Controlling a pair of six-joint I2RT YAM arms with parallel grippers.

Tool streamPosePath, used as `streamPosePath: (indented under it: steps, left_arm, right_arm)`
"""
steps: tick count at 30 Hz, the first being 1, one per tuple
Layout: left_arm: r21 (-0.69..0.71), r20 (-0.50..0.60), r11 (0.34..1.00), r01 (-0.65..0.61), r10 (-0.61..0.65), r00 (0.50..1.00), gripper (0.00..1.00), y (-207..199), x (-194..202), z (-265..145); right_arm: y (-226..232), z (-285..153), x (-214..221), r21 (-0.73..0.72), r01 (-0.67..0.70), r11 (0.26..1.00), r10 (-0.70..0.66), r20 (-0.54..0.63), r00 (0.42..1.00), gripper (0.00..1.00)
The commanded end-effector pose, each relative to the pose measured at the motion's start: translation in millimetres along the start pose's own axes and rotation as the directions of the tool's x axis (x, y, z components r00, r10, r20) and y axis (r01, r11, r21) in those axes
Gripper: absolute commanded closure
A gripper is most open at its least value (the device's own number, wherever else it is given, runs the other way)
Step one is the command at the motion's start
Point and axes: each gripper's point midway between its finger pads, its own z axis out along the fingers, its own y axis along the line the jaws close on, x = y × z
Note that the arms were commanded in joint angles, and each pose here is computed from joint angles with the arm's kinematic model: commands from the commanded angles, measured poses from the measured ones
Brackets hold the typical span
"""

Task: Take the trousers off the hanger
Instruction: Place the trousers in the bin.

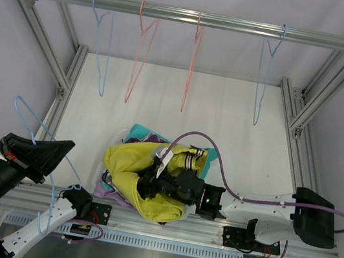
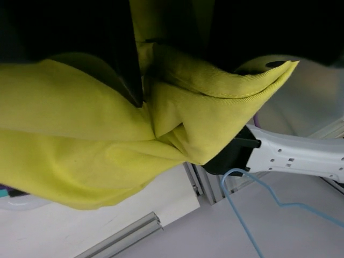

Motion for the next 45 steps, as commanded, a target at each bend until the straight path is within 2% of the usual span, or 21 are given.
streamPosePath:
  steps: [1, 3, 4, 5, 7, 8, 9, 13, 18, 21, 24, 25, 27, 28, 30, 32, 35, 36, 39, 42, 45]
  left_arm:
    - [0.02, 0.017, 1.0, 0.012, -0.012, 1.0, 1.0, -5.0, -4.8, 6.0]
    - [0.009, 0.013, 1.0, 0.013, -0.013, 1.0, 1.0, -2.2, -3.1, 8.6]
    - [0.005, 0.011, 1.0, 0.018, -0.018, 1.0, 0.99, -1.6, -3.0, 10.6]
    - [0.005, 0.013, 1.0, 0.019, -0.019, 1.0, 1.0, -1.7, -3.4, 12.4]
    - [0.008, 0.001, 0.999, 0.033, -0.033, 0.999, 1.0, -1.5, -0.2, 16.3]
    - [0.01, -0.001, 0.999, 0.036, -0.036, 0.999, 0.99, -1.9, -0.3, 19.0]
    - [0.01, -0.004, 0.999, 0.039, -0.039, 0.999, 0.99, -1.7, 0.5, 21.5]
    - [0.014, -0.016, 0.998, 0.055, -0.055, 0.998, 0.99, -1.8, 2.9, 29.7]
    - [0.011, -0.035, 0.998, 0.068, -0.068, 0.997, 1.0, -1.4, 5.5, 37.3]
    - [0.015, -0.029, 0.998, 0.066, -0.066, 0.997, 0.99, -3.0, 2.4, 37.3]
    - [0.007, -0.024, 0.998, 0.063, -0.063, 0.998, 1.0, -2.5, -0.1, 36.6]
    - [0.004, -0.026, 0.998, 0.062, -0.061, 0.998, 0.99, -2.1, -0.2, 36.9]
    - [-0.001, -0.023, 0.998, 0.061, -0.061, 0.998, 1.0, -1.5, -1.1, 35.6]
    - [0.001, -0.022, 0.998, 0.062, -0.062, 0.998, 1.0, -1.7, -0.9, 34.8]
    - [-0.009, -0.023, 0.998, 0.063, -0.064, 0.998, 1.0, 0.1, 0.2, 34.5]
    - [-0.009, -0.023, 0.998, 0.062, -0.062, 0.998, 1.0, 0.4, 0.9, 32.7]
    - [-0.011, -0.021, 0.998, 0.063, -0.063, 0.998, 0.99, 0.7, 1.0, 30.6]
    - [-0.011, -0.018, 0.998, 0.064, -0.065, 0.998, 1.0, 0.6, 0.5, 29.8]
    - [-0.012, -0.018, 0.998, 0.064, -0.065, 0.998, 0.99, 1.8, 2.7, 27.8]
    - [-0.017, -0.029, 0.998, 0.063, -0.063, 0.998, 1.0, 3.8, 6.8, 28.1]
    - [-0.018, -0.027, 0.998, 0.061, -0.061, 0.998, 0.99, 3.8, 6.2, 27.9]
  right_arm:
    - [-36.2, -22.7, -6.2, 0.219, 0.123, 0.968, -0.078, -0.203, 0.976, 0.46]
    - [-28.7, -35.6, -50.5, 0.254, 0.164, 0.953, -0.122, -0.174, 0.977, 0.42]
    - [-32.1, -46.2, -61.6, 0.282, 0.203, 0.938, -0.148, -0.206, 0.967, 0.35]
    - [-23.9, -51.0, -108.2, 0.298, 0.227, 0.927, -0.192, -0.14, 0.971, 0.33]
    - [-22.4, -70.5, -148.3, 0.331, 0.269, 0.905, -0.245, -0.112, 0.963, 0.24]
    - [-17.2, -80.9, -189.5, 0.354, 0.283, 0.891, -0.284, -0.051, 0.957, 0.22]
    - [-19.5, -89.2, -209.1, 0.383, 0.287, 0.878, -0.299, -0.03, 0.954, 0.21]
    - [-19.9, -123.5, -270.1, 0.419, 0.301, 0.857, -0.344, 0.029, 0.939, 0.19]
    - [-8.6, -150.8, -296.4, 0.401, 0.257, 0.88, -0.327, 0.116, 0.938, 0.18]
    - [10.9, -157.1, -292.0, 0.286, 0.204, 0.936, -0.263, 0.186, 0.947, 0.21]
    - [12.6, -146.7, -260.5, 0.221, 0.181, 0.958, -0.222, 0.174, 0.959, 0.25]
    - [11.8, -140.8, -249.6, 0.209, 0.177, 0.962, -0.212, 0.159, 0.964, 0.34]
    - [6.5, -114.2, -201.0, 0.168, 0.154, 0.974, -0.168, 0.073, 0.983, 0.39]
    - [4.2, -104.0, -181.3, 0.155, 0.147, 0.977, -0.154, 0.032, 0.988, 0.45]
    - [-7.5, -74.6, -120.5, 0.146, 0.096, 0.985, -0.086, -0.072, 0.994, 0.51]
    - [-23.0, -59.8, -62.8, 0.158, 0.069, 0.985, -0.042, -0.166, 0.985, 0.5]
    - [-57.2, -36.2, -8.9, 0.208, 0.0, 0.978, 0.046, -0.219, 0.975, 0.5]
    - [-66.5, -30.1, 19.2, 0.207, -0.025, 0.978, 0.084, -0.281, 0.956, 0.51]
    - [-93.6, -29.8, 61.2, 0.253, -0.08, 0.964, 0.166, -0.337, 0.927, 0.52]
    - [-105.0, -33.7, 78.7, 0.292, -0.08, 0.953, 0.192, -0.379, 0.905, 0.53]
    - [-103.1, -38.8, 57.1, 0.294, -0.059, 0.954, 0.168, -0.359, 0.918, 0.52]
